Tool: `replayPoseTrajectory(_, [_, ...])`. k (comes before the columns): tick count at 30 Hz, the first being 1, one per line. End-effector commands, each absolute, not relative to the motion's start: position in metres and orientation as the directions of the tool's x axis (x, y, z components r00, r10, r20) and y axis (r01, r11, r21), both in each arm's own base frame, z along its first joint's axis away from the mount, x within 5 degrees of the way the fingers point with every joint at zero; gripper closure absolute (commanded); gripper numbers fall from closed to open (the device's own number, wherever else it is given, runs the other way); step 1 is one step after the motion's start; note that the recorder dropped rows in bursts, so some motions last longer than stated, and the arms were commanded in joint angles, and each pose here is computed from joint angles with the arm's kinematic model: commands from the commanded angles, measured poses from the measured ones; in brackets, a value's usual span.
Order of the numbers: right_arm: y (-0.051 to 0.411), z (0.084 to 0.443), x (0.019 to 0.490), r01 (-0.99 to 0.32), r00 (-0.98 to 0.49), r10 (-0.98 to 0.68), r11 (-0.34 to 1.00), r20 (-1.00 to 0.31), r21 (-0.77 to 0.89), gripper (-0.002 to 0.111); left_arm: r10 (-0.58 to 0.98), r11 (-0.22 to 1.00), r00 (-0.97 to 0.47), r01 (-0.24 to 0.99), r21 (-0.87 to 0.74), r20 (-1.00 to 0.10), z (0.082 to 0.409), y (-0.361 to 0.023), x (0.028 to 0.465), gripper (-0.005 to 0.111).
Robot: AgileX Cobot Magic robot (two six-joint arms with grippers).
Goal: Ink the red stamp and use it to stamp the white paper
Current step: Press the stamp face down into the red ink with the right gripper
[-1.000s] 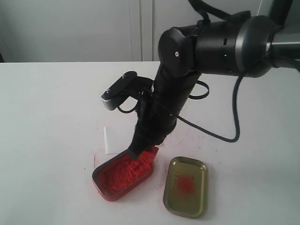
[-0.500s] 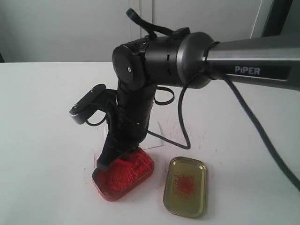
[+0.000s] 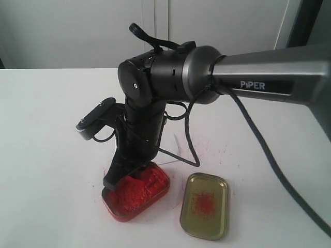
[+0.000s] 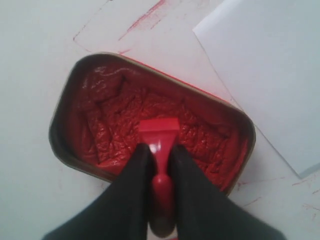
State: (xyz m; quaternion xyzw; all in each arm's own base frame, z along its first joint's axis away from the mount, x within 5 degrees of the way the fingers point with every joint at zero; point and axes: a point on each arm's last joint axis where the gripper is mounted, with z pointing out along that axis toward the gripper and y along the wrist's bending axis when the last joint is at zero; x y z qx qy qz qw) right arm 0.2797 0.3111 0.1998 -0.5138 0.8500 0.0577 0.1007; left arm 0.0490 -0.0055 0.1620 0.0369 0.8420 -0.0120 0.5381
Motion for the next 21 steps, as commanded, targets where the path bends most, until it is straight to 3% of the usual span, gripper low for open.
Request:
replayPoseTrajectory(1, [0.312,0.202,0.281,-0.883,-0.45,-0.86,0.468,-0.239,-0.021,0.108,0.036,0.997,-0.418,0.071,0.007,-0.908,0.16,-0.006,0.049,0.107])
replayPoseTrajectory(9, [0.315,0.199,0.284,-0.879,-0.452,-0.851,0.476,-0.268,-0.029,0.108,0.036,0.997,-0.418,0.071,0.007,-0.908,0.16,-0.006,0.049,0.107])
replayPoseTrajectory(21, [0.317,0.124,0.286,-0.859,-0.512,-0.857,0.512,-0.058,0.028,0.108,0.036,0.997,-0.418,0.071,0.007,-0.908,0.16,-0.006,0.049,0.107])
